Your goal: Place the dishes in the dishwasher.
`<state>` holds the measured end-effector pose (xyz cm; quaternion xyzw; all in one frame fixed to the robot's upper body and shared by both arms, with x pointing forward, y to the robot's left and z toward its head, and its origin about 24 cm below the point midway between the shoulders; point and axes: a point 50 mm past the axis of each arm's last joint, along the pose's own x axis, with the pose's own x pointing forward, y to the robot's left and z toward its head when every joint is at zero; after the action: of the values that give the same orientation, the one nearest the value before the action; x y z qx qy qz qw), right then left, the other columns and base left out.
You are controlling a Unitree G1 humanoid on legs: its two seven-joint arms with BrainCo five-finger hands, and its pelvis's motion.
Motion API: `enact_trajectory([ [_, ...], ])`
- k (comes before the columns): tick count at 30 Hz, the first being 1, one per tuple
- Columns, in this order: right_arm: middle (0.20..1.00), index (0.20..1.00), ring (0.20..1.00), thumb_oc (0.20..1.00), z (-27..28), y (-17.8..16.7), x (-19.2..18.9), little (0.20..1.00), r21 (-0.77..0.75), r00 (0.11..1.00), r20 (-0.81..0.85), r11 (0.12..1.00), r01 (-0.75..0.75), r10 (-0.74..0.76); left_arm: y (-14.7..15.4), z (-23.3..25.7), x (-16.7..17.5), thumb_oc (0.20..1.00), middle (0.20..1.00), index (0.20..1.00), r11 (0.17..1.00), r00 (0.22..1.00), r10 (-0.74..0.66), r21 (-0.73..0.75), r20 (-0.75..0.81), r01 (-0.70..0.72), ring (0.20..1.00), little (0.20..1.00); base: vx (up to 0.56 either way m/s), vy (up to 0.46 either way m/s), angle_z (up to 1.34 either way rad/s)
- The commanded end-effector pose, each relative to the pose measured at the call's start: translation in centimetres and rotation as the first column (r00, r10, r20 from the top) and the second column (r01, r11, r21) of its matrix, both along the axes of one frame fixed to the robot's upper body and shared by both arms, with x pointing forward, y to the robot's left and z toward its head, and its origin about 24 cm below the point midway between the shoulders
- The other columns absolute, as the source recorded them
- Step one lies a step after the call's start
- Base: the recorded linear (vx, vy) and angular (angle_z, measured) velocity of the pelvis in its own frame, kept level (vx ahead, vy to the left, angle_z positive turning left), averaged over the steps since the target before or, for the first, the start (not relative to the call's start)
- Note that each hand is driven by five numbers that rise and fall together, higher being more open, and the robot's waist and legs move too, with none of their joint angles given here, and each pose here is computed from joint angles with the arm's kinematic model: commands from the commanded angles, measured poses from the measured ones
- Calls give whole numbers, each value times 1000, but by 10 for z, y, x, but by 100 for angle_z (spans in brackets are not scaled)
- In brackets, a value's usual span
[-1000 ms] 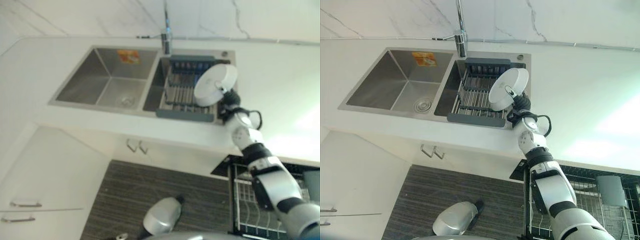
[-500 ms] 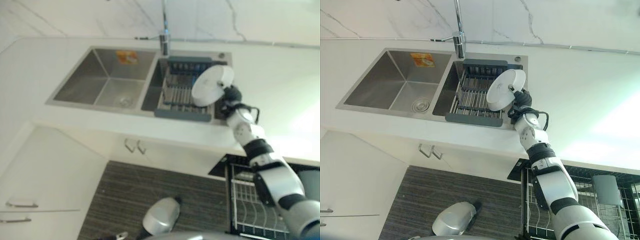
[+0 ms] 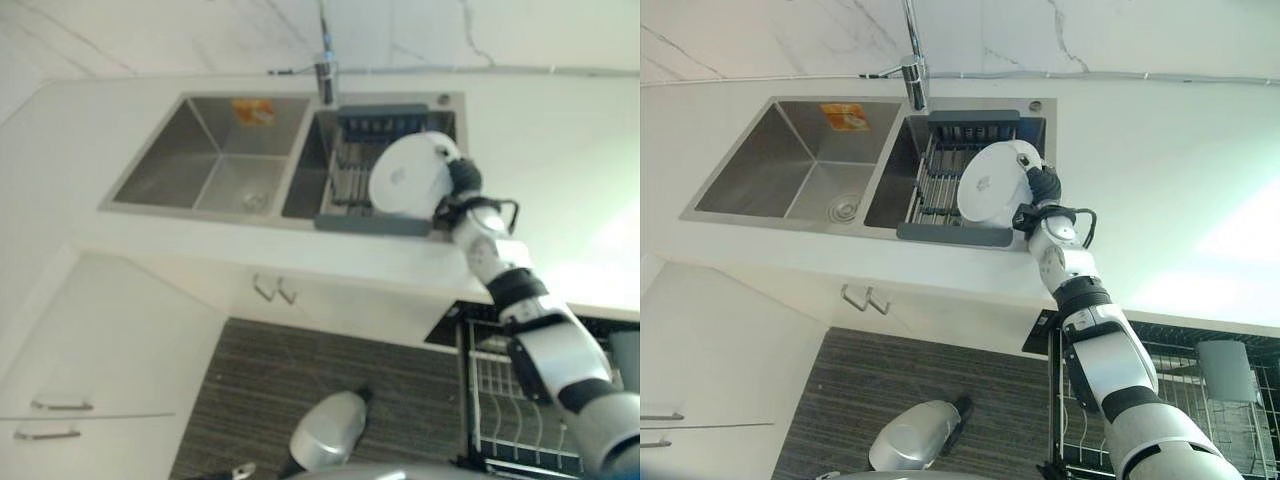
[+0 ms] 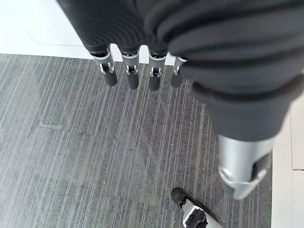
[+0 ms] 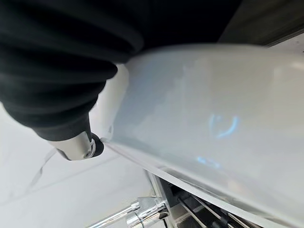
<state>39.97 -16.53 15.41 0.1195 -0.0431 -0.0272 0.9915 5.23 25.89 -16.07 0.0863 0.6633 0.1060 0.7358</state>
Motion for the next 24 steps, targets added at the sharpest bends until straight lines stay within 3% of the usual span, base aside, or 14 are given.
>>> enact_trajectory([
  [1,200,200,200,200,45,3,-3,200,-29,973,230,999,-26,31,30,8,-18,1000,1000,1000,991,991,-84,91,-101,94,1000,1000,-43,-37,-5],
  [5,200,200,200,200,53,4,-7,200,48,960,280,999,-24,10,29,8,-21,1000,1000,1000,992,992,-80,93,-98,89,1000,1000,-58,-47,-5],
  [11,200,200,200,200,60,6,-16,200,285,932,343,958,17,-119,27,7,-24,1000,1000,1000,990,992,-74,109,-104,85,1000,1000,-56,-83,-13],
  [24,200,200,200,200,52,4,-45,200,499,890,400,866,-12,-218,30,7,-27,1000,1000,1000,988,992,-21,147,-124,39,1000,1000,-102,-94,-15],
])
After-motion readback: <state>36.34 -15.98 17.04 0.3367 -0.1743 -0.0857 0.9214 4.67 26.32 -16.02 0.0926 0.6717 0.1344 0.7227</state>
